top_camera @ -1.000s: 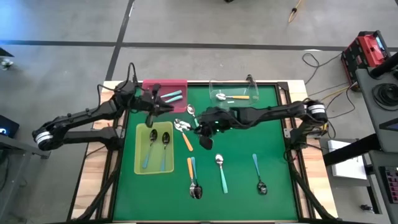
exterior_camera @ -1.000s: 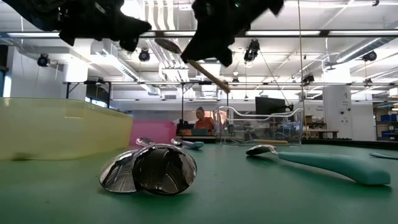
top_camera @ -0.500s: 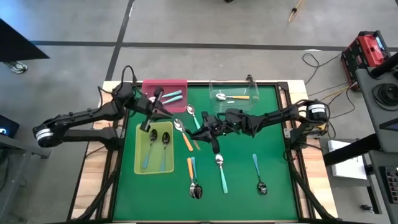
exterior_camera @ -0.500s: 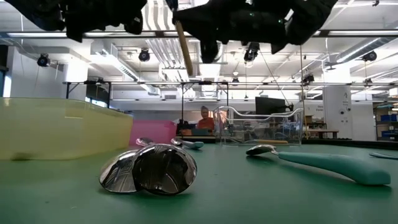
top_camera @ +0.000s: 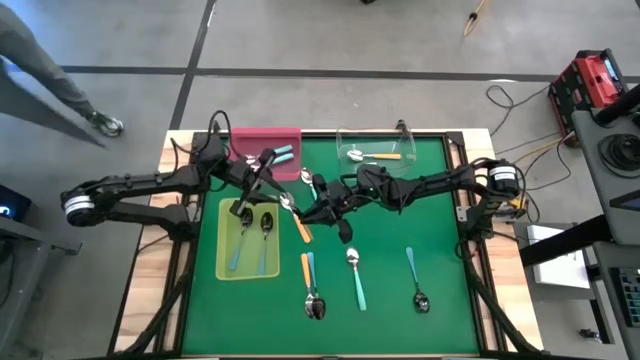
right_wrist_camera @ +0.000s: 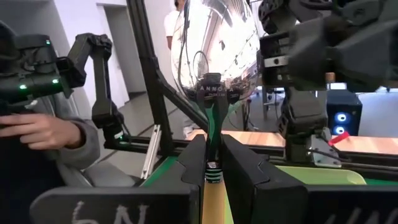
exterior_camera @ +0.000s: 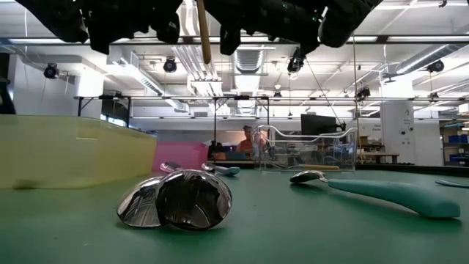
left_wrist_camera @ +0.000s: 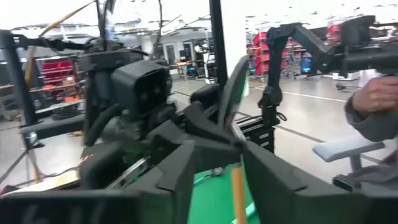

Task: Sort silverware by color (type)
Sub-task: Put the yellow spoon into the transparent bin

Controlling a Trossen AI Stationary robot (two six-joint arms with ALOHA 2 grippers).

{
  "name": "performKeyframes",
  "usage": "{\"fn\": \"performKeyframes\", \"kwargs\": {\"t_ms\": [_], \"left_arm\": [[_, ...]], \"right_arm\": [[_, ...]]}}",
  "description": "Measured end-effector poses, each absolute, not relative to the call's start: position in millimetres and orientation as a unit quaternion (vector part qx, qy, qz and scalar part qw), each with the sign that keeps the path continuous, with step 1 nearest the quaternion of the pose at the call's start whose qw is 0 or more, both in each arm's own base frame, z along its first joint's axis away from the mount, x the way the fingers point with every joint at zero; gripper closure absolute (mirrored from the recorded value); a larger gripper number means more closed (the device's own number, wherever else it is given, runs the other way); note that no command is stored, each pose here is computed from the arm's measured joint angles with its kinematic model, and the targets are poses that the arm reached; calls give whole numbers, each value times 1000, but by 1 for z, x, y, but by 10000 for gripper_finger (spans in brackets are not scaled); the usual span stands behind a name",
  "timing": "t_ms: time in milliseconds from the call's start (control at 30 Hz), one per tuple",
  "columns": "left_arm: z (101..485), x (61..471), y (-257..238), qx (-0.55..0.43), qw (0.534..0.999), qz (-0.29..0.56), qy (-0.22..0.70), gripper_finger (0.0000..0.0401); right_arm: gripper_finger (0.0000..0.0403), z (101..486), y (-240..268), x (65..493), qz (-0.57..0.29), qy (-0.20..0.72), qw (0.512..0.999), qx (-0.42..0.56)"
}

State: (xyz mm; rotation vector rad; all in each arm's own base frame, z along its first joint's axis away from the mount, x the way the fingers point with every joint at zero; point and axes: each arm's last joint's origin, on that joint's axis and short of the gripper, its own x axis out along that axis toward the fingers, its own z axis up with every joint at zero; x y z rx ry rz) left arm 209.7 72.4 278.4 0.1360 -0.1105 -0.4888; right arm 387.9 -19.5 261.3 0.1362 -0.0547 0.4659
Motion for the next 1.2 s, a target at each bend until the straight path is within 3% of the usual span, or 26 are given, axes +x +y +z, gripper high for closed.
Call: {"fn": "performKeyframes", "kwargs": {"t_ms": [167,333,1200], "left_arm": [[280,212,69,73,968,-230,-66,209],[278,217,68,67,970,-223,-66,177],[270,258,64,43,952,-278,-125,193]], "right_arm": [[375,259,-24,389,225,-23,972,69],[375,257,-28,389,220,-20,973,72],[375,255,-36,389,210,-5,973,96]]}}
